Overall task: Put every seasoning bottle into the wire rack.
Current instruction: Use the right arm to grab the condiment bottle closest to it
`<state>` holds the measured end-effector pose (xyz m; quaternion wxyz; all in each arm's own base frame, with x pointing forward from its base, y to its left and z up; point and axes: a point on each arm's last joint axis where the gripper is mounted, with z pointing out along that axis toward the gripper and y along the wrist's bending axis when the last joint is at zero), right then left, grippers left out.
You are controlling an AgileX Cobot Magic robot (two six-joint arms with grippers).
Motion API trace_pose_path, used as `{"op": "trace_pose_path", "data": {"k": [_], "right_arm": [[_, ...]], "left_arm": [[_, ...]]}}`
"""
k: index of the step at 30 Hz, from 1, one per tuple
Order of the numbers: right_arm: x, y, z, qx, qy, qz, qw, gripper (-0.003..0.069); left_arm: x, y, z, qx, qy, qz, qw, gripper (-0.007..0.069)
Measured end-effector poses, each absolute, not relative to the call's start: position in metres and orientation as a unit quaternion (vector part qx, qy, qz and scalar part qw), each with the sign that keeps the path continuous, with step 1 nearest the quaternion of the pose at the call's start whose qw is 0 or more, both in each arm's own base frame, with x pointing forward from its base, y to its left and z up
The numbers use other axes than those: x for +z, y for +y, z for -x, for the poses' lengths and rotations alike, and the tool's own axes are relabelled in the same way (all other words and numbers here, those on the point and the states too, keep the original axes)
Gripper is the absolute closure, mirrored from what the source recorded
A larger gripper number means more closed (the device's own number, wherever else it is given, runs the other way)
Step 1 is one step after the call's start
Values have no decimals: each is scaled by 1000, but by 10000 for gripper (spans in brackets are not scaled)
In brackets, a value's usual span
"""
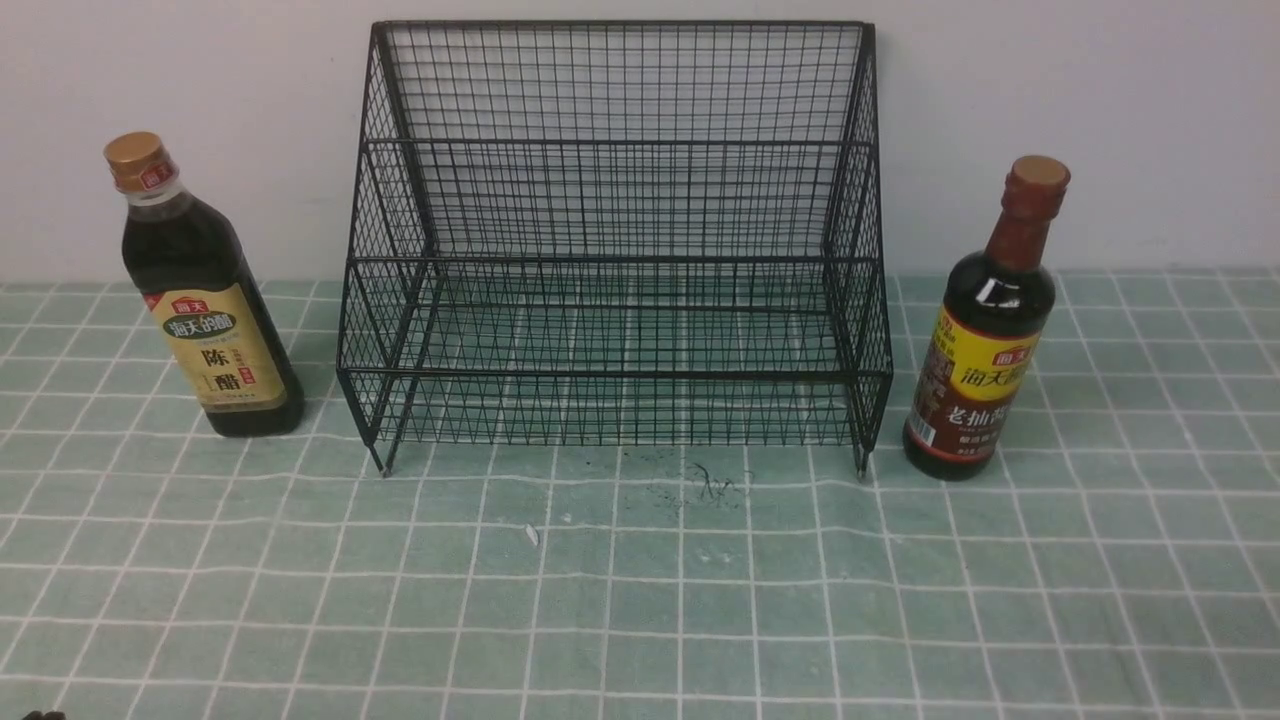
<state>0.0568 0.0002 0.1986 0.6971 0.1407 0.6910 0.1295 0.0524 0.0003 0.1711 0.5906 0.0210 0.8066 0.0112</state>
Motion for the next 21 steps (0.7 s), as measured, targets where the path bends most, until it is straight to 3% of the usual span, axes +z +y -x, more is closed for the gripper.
{"op": "trace_pose_path", "data": {"k": [2,5,12,16,18,21], "right_arm": [[205,-3,-56,203,644,-223,703,673],[212,-12,-55,271,564,-325,709,673],[215,-29,-50,298,465,-436,711,673],[239,-21,-47,318,482,-389,718,673],[284,-10,-39,296,508,-289,756,673],[321,-3,-41,252,540,-217,773,673]], "left_arm": [[171,0,-52,11,807,-21,591,631],[171,0,-52,11,807,-21,591,631],[171,0,-52,11,807,-21,591,631],[171,0,-52,11,807,-21,591,631],[171,0,-52,11,807,-21,591,631],[171,0,-52,11,807,-21,591,631]]}}
